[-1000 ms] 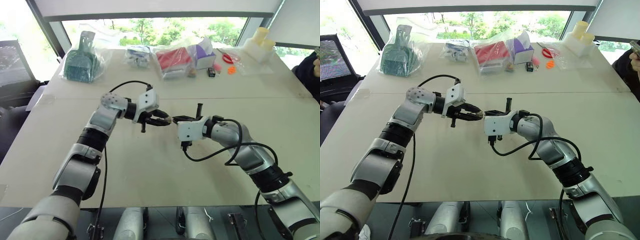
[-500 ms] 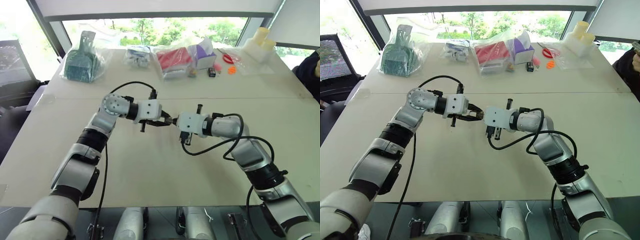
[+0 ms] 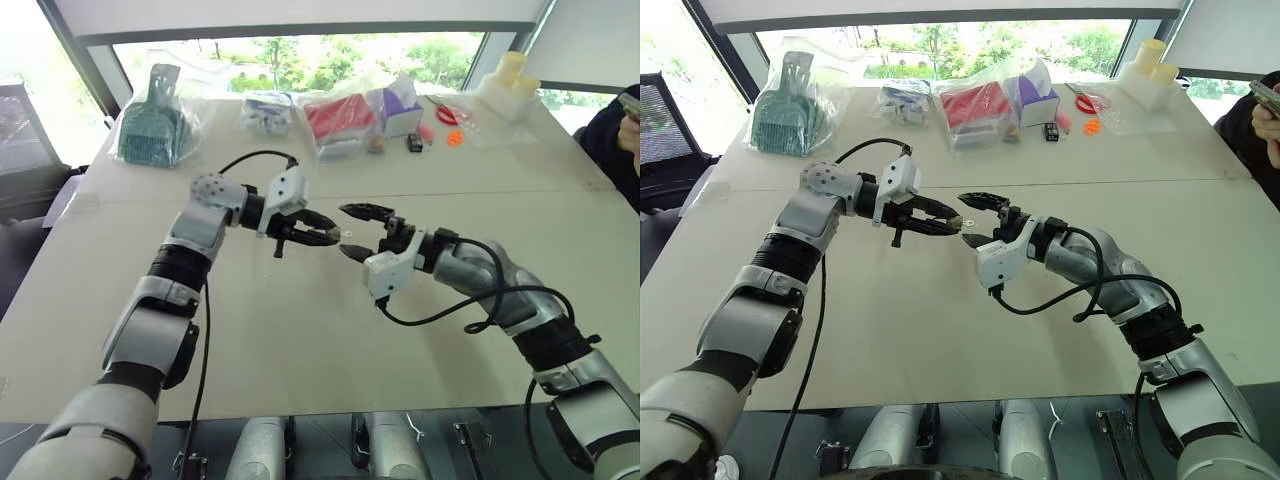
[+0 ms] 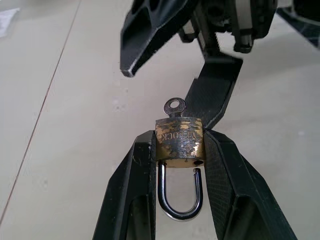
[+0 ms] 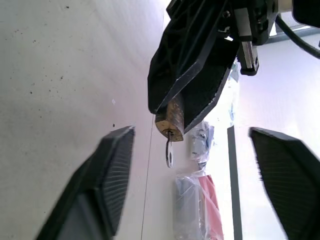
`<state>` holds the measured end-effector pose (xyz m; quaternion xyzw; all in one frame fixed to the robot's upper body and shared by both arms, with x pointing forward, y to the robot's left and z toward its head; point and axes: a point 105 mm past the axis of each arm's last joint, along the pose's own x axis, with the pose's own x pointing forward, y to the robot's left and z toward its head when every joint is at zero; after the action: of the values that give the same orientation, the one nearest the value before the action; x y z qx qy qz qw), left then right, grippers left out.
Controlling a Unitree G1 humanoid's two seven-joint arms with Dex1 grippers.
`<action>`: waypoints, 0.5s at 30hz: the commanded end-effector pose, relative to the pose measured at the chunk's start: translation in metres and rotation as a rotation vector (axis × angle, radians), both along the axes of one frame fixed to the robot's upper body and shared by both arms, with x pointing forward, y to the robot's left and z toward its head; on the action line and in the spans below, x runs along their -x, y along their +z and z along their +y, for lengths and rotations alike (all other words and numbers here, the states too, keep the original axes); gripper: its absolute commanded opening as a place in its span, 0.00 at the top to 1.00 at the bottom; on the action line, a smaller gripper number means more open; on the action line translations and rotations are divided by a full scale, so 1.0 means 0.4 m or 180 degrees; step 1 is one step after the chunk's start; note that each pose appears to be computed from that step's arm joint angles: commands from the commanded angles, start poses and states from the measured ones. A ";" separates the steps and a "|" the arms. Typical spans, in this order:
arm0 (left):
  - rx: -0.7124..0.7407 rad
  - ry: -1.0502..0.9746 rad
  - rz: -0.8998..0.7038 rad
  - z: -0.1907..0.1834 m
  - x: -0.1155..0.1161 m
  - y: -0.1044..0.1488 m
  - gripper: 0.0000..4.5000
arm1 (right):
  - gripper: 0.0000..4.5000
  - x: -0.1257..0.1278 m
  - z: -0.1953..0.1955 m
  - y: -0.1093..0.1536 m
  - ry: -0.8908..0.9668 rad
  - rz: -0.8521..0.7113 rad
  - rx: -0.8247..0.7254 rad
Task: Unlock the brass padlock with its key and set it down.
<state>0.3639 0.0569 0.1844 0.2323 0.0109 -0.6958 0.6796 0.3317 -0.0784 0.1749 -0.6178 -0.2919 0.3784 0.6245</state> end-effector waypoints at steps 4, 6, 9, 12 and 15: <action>0.0169 -0.0103 0.0010 0.003 0.008 0.069 0.84 | 0.01 0.001 0.015 0.051 0.0180 -0.0294 -0.0035; 0.0150 -0.0113 0.0012 0.004 0.010 0.069 0.84 | 0.01 0.000 0.018 0.052 0.0207 -0.0328 -0.0026; 0.0135 -0.0135 0.0023 0.003 0.012 0.069 0.84 | 0.13 -0.002 0.025 0.056 0.0245 -0.0360 -0.0028; 0.0126 -0.0141 0.0032 0.002 0.012 0.069 0.84 | 0.43 -0.003 0.032 0.060 0.0293 -0.0400 -0.0022; 0.0121 -0.0136 0.0036 0.003 0.012 0.068 0.84 | 0.78 -0.002 0.038 0.063 0.0332 -0.0430 -0.0014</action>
<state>0.3609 0.0609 0.1945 0.1987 0.0240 -0.7094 0.6758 0.3346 -0.0686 0.1833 -0.6274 -0.3356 0.3805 0.5907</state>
